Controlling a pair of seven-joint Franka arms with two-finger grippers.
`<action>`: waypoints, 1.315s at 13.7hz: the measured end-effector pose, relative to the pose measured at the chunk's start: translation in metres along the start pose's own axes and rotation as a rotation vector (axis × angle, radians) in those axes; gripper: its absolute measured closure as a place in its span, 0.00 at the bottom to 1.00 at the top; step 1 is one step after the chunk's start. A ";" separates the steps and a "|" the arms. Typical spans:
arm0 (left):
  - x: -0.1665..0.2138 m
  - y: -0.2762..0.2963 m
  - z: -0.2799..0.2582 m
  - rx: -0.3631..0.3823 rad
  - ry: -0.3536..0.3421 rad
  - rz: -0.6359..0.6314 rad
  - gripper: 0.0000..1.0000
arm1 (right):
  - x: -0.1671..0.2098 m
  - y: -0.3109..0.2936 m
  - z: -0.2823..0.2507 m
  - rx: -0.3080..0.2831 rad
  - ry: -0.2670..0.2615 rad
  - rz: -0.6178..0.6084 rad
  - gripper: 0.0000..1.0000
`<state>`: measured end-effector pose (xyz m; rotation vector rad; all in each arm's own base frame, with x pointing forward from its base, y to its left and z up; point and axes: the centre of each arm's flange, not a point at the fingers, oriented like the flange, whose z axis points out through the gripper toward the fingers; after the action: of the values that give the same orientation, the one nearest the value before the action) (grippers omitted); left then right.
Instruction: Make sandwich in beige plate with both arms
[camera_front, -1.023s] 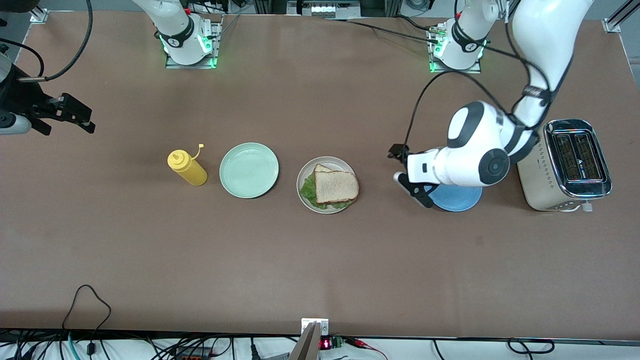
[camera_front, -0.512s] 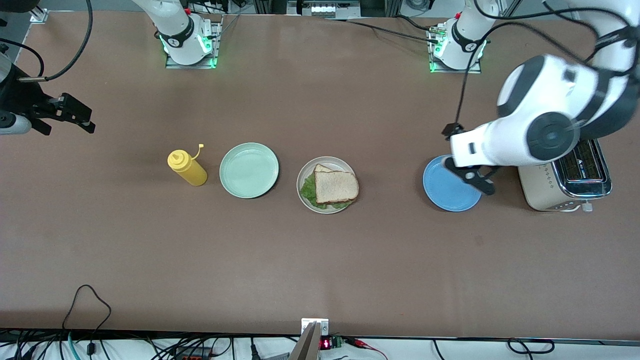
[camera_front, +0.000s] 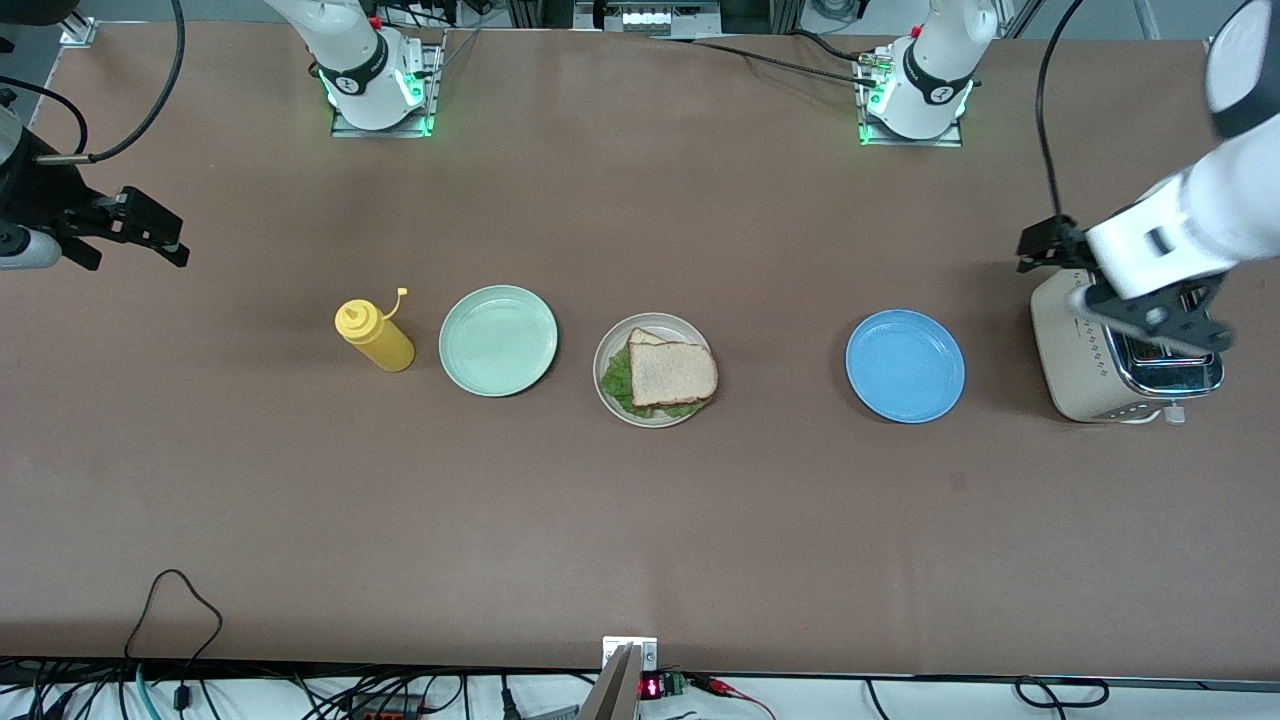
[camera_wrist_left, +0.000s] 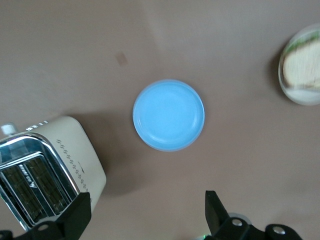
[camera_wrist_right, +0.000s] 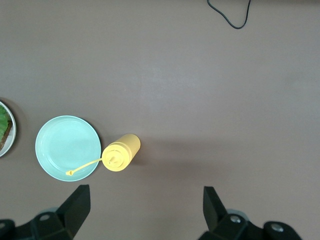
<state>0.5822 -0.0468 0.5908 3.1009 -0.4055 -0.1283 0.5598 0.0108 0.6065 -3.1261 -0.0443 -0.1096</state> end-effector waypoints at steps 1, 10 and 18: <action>-0.012 -0.003 -0.005 0.007 0.049 -0.029 0.00 | 0.000 0.000 0.000 0.000 0.000 0.004 0.00; -0.042 -0.010 0.007 0.004 0.034 -0.086 0.00 | 0.000 0.001 0.000 -0.015 -0.001 0.007 0.00; -0.043 -0.007 0.008 0.003 0.025 -0.081 0.00 | 0.001 0.002 0.002 -0.015 -0.003 0.009 0.00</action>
<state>0.5425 -0.0287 0.5863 3.1188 -0.2796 -0.0893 0.5605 0.0092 0.6049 -3.1412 -0.0292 -0.1061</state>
